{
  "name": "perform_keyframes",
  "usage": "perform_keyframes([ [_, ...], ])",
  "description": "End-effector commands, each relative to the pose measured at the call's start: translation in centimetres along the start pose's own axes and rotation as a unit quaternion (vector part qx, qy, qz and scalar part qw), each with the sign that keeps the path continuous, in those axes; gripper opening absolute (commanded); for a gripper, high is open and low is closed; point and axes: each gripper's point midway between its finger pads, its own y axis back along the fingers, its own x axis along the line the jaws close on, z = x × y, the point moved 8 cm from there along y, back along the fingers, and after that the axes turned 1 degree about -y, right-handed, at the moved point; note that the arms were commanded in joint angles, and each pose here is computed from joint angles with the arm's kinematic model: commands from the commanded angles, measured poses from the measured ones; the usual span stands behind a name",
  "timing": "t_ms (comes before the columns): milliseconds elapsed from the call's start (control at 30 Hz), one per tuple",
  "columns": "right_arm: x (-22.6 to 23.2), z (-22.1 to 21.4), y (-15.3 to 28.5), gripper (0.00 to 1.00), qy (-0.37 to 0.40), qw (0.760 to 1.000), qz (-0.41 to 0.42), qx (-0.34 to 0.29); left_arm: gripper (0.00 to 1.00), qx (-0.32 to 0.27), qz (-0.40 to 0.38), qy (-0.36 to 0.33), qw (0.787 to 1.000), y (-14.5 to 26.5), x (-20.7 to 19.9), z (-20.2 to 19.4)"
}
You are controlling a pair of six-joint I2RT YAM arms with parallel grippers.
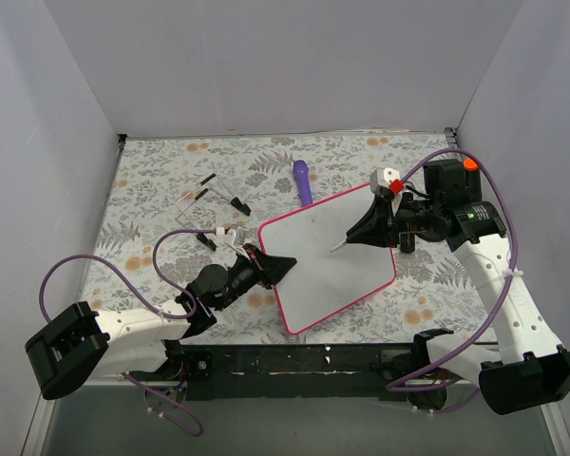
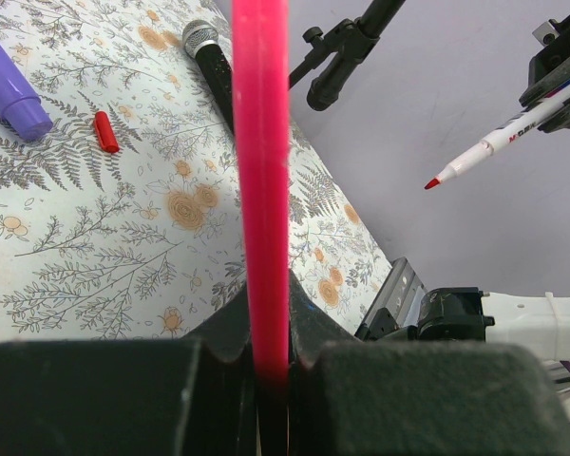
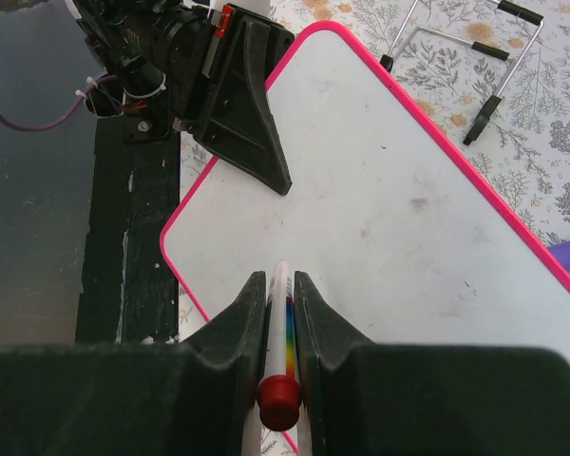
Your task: Write a sentence on the whiteboard
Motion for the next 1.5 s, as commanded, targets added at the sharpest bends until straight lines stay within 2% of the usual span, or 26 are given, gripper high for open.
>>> perform_keyframes([
  [0, 0.2, 0.5, 0.1, 0.01, 0.014, 1.000, 0.002, -0.015, 0.00, -0.048, -0.036, -0.001, 0.998, -0.3, -1.9, 2.1],
  [1267, 0.4, -0.2, 0.1, 0.01, 0.002, 1.000, -0.005, -0.008, 0.00, -0.044, -0.034, -0.004, 0.998, -0.1, -1.6, 1.8],
  [1467, 1.1, -0.9, 0.6, 0.01, 0.002, 0.999, 0.006, 0.032, 0.00, -0.044, -0.035, -0.006, 0.998, -0.1, -1.8, 1.9],
])
